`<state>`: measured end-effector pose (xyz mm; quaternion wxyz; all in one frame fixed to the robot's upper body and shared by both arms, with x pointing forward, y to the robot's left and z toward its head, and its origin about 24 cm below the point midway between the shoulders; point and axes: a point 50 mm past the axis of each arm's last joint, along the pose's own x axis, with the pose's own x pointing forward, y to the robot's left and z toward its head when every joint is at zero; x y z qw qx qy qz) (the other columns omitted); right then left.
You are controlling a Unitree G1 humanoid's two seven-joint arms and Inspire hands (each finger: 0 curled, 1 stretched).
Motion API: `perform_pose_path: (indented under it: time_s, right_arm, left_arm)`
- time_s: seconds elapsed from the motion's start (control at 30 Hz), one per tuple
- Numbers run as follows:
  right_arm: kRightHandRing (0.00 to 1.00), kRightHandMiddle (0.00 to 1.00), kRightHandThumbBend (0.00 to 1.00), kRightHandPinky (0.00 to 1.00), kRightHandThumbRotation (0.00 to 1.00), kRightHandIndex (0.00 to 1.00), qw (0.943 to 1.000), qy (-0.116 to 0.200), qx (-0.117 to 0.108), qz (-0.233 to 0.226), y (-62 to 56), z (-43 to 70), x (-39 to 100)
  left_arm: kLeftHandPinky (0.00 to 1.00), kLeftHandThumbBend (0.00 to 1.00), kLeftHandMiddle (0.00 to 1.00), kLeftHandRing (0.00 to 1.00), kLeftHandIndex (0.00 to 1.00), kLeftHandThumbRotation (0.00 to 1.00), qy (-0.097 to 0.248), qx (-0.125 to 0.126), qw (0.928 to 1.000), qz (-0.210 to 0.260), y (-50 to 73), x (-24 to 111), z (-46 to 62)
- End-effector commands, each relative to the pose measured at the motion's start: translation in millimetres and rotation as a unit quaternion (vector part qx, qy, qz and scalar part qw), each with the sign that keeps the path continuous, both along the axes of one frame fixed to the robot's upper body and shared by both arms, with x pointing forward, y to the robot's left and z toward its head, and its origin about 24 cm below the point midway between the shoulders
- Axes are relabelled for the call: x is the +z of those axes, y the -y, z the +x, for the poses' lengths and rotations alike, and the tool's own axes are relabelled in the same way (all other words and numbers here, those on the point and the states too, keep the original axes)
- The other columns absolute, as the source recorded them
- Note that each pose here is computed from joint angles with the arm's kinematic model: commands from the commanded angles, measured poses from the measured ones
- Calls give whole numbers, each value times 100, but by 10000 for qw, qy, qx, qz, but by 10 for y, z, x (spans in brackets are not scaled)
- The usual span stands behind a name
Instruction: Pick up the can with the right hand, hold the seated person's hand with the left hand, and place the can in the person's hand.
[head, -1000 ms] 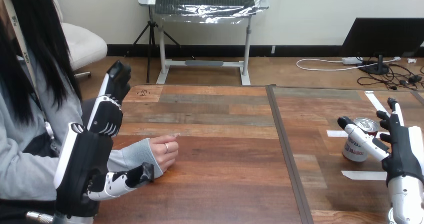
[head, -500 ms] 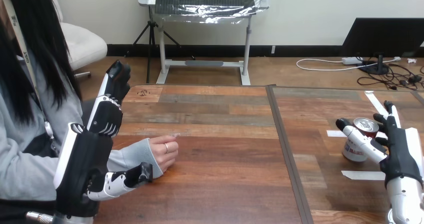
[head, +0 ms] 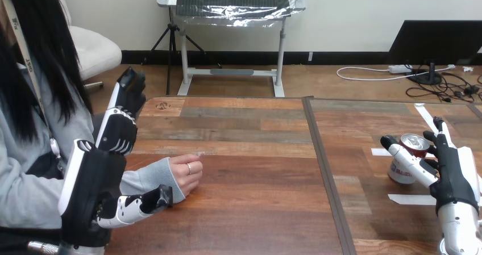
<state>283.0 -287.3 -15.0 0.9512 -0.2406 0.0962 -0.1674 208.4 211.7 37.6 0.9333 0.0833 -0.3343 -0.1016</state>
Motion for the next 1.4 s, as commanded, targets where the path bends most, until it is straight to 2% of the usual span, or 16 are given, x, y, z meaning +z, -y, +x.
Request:
perform_pose_path:
  time_s: [0.0, 0.27, 0.77, 0.97, 1.37]
  right_arm:
    - [87, 93, 100, 78, 66, 100, 9988, 469, 98, -88, -12, 256, 296]
    - [90, 93, 100, 81, 66, 100, 9989, 434, 144, -100, -26, 267, 295]
    - [92, 94, 100, 86, 65, 100, 9989, 397, 229, 12, -46, 295, 305]
    - [93, 94, 100, 87, 64, 100, 9988, 406, 269, 34, -61, 308, 312]
    - [93, 94, 100, 89, 65, 100, 9990, 311, 313, -48, -81, 334, 315]
  left_arm:
    - [97, 100, 100, 100, 100, 65, 493, -43, 9988, 13, -4, 173, 64]
    - [96, 100, 100, 100, 100, 67, 497, -38, 9988, 24, -19, 188, 48]
    - [96, 100, 100, 100, 100, 67, 475, -194, 9986, -100, -42, 202, 57]
    - [96, 100, 100, 100, 100, 67, 335, -281, 9990, -61, -71, 197, 50]
    - [92, 100, 100, 100, 100, 65, 360, -253, 9990, -37, -98, 218, 24]
